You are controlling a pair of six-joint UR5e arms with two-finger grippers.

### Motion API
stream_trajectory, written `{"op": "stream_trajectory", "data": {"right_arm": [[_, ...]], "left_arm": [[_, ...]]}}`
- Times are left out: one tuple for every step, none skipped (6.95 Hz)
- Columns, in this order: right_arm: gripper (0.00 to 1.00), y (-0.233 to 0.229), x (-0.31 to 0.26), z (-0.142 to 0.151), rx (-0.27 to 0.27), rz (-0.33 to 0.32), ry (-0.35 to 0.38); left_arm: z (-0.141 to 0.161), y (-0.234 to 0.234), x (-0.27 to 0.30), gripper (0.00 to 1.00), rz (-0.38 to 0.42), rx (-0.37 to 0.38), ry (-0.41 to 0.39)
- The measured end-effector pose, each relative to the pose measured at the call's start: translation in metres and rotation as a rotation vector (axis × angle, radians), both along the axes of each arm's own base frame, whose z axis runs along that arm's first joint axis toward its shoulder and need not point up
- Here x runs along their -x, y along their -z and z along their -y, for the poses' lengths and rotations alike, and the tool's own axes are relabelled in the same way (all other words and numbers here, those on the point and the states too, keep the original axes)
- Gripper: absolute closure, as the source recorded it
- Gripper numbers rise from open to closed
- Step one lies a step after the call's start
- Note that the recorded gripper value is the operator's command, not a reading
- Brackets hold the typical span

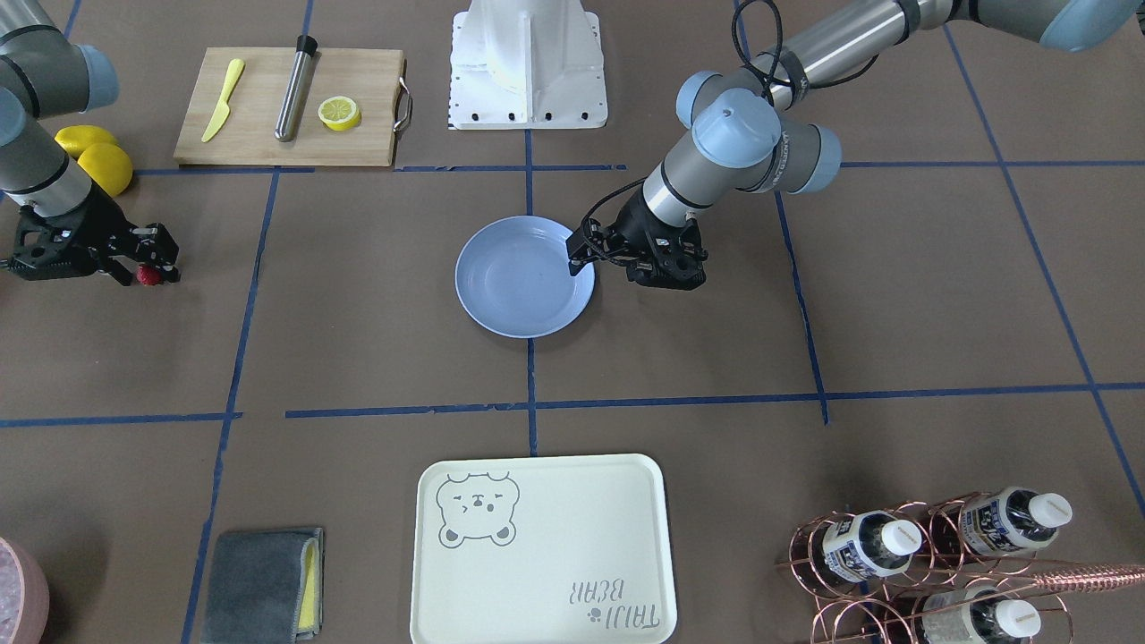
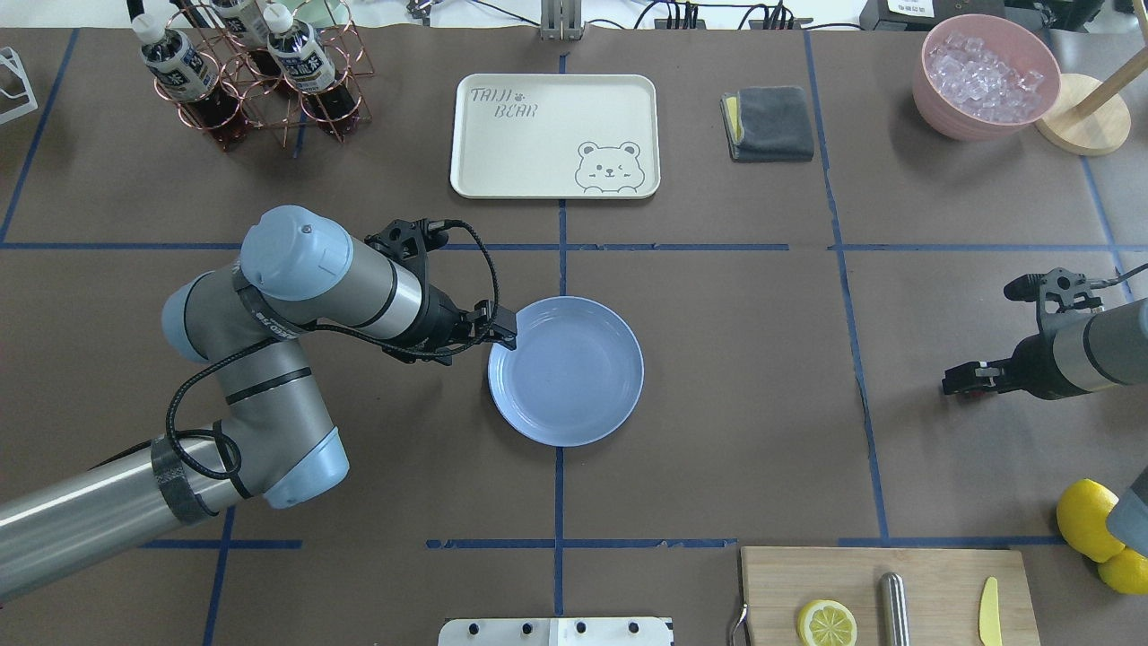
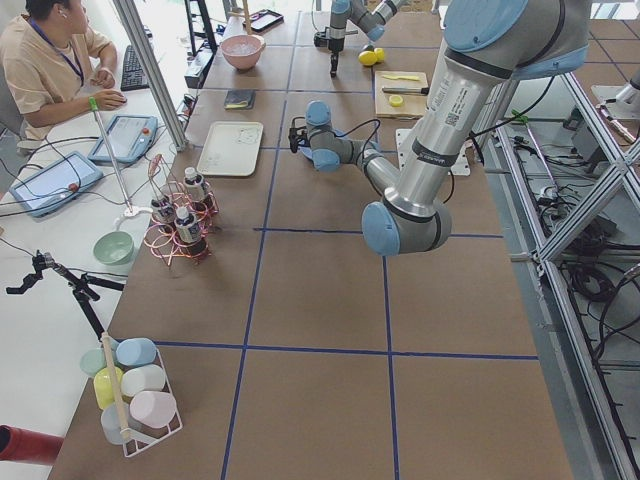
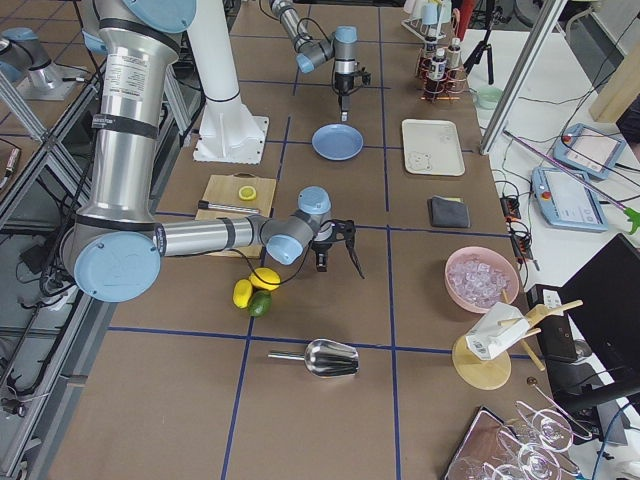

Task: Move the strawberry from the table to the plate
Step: 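Close the right gripper on the red strawberry while the left holds the plate, then carry the strawberry over the plate with the right gripper while the left arm withdraws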

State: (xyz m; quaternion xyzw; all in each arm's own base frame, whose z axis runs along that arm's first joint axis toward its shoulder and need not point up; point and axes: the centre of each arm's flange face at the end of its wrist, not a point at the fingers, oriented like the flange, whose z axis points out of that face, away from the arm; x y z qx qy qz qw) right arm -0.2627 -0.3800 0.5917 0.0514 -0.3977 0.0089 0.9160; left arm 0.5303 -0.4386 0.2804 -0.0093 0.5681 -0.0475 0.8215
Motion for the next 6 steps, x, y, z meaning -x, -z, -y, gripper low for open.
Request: {"op": "stream_trajectory", "data": {"right_arm": [[1.00, 0.002, 0.000, 0.001, -0.007, 0.000, -0.005], [1.00, 0.005, -0.001, 0.002, -0.018, 0.000, -0.010], [1.00, 0.010, -0.002, 0.003, -0.029, 0.005, -0.012], [1.00, 0.020, -0.003, 0.002, -0.043, 0.018, -0.015], [1.00, 0.036, -0.005, 0.001, -0.061, 0.039, -0.016], [1.00, 0.061, -0.006, -0.001, -0.073, 0.074, -0.025]], "left_arm": [[-0.001, -0.001, 0.001, 0.01, 0.000, 0.000, 0.000], [-0.001, -0.002, 0.002, 0.01, 0.001, 0.001, 0.000], [-0.002, -0.003, 0.003, 0.01, 0.001, 0.001, 0.000], [-0.003, -0.002, 0.005, 0.01, -0.002, -0.001, 0.001], [-0.003, 0.001, 0.011, 0.01, -0.008, -0.006, 0.006], [-0.001, 0.001, 0.029, 0.01, -0.017, -0.012, 0.021]]}}
